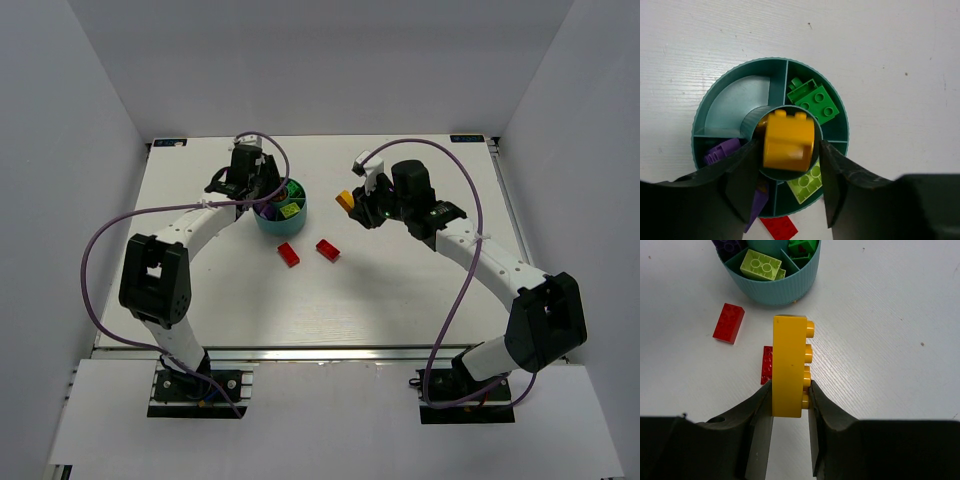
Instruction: Sort the legos into containers by color
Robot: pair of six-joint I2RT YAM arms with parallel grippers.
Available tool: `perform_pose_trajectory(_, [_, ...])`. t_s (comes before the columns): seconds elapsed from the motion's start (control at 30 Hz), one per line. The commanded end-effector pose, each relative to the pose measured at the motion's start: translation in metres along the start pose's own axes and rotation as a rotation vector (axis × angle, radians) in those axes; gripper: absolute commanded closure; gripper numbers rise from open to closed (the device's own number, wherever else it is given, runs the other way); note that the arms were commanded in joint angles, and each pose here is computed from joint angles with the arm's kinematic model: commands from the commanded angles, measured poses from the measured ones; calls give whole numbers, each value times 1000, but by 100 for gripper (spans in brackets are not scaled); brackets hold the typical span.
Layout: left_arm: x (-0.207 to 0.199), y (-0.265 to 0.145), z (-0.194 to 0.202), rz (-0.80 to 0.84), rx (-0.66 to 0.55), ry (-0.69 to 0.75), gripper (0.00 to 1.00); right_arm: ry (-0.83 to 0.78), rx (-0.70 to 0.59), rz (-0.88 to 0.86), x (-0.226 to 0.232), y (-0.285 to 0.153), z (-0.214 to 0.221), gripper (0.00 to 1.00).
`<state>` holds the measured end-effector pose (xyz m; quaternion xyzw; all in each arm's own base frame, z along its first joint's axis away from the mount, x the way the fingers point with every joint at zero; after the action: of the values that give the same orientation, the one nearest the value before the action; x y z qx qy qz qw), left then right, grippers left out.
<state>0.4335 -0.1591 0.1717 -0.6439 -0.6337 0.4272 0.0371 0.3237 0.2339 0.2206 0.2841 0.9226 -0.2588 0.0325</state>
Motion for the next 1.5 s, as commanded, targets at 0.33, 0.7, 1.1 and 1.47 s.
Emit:
perform_pose_trajectory(0.33, [-41,-49,-53,120,-145,-30,30,-57,-43,-43,1,-3,-13,100])
perform_pose_trajectory(0.7, [-64,-131,-43,338,-75,-104,57,-338,-124,-182,18,8,-37,100])
perform_pose_trajectory(1.1, [10,-192,8,211,-151,-263,32,-189,-200,-180,9,86,-96,100])
perform_pose_trajectory(1.47, [56,-234,32,124,-237,-370,29,-33,-218,-239,20,165,-108,100])
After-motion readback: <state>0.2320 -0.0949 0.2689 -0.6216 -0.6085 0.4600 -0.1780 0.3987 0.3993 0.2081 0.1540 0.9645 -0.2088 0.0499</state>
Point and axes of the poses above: each gripper's point midway between its finger pads, its own y axis out along the fingers, its own x axis along the line the jaws close on, z = x × y, the point moved 4 cm from there along -y, back along the fingers, and after that the axes turned 13 degrees about -y, right-handed, at the moved point
